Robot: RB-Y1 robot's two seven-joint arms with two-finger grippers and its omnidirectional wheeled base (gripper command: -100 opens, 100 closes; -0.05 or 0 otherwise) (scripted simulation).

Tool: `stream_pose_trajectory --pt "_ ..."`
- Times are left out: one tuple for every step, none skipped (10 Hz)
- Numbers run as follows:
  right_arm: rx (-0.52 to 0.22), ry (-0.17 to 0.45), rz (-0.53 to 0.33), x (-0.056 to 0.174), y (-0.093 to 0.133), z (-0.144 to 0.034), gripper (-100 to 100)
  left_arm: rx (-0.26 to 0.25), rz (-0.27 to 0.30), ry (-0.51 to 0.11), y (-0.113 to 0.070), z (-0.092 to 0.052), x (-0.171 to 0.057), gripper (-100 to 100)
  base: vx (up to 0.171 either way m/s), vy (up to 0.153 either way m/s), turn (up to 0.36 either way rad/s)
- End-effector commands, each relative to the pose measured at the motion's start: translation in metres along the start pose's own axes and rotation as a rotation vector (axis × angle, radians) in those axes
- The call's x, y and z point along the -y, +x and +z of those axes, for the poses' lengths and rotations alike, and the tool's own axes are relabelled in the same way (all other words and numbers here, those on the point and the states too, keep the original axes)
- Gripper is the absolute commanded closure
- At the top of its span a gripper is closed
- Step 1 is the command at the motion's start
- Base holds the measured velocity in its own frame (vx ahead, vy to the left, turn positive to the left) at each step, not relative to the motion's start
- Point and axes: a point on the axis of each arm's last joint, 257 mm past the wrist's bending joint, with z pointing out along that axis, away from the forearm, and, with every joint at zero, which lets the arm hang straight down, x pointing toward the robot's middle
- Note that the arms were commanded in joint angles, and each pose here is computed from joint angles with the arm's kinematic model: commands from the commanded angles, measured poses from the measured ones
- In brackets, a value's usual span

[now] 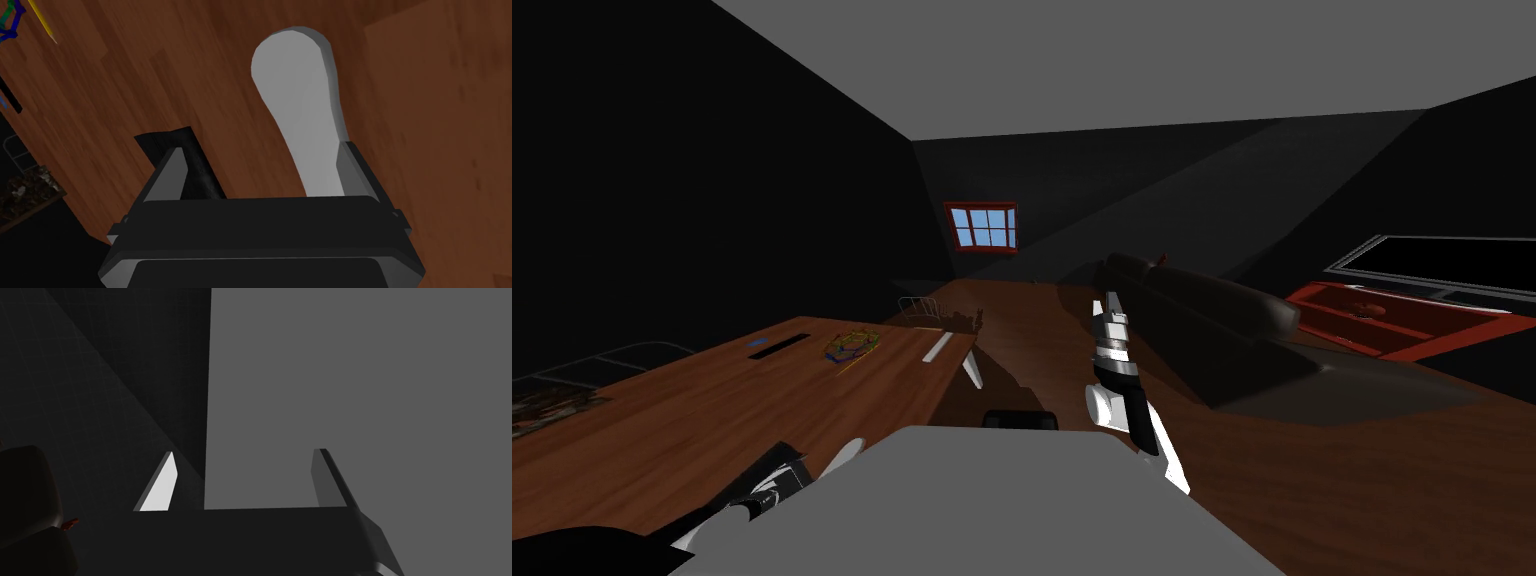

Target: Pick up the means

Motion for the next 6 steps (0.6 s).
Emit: stream_pose_trajectory --pt "0.000 0.000 0.000 0.000 0.000 0.000 0 0.033 -0.062 -0.060 -0.022 -0.001 -0.017 -100 0.045 0.030 -0.142" --pt "0.000 0.000 0.000 0.000 0.000 0.000 0 0.035 -0.062 -0.077 -0.022 -0.001 -0.022 -100 0.036 0.025 -0.068" --pt "0.000 0.000 0.000 0.000 0.000 0.000 0 0.061 -0.116 -0.120 -0.040 -0.003 -0.035 -100 0.035 0.028 -0.107" --pt "0.000 0.000 0.000 0.000 0.000 0.000 0 0.063 -0.116 -0.137 -0.040 -0.003 -0.039 -100 0.031 0.024 -0.070" --pt "0.000 0.000 0.000 0.000 0.000 0.000 0 0.086 -0.168 -0.172 -0.056 -0.006 -0.051 -100 0.036 0.025 -0.097" --pt "0.000 0.000 0.000 0.000 0.000 0.000 0 0.088 -0.169 -0.191 -0.056 -0.007 -0.056 -100 0.029 0.023 -0.077"
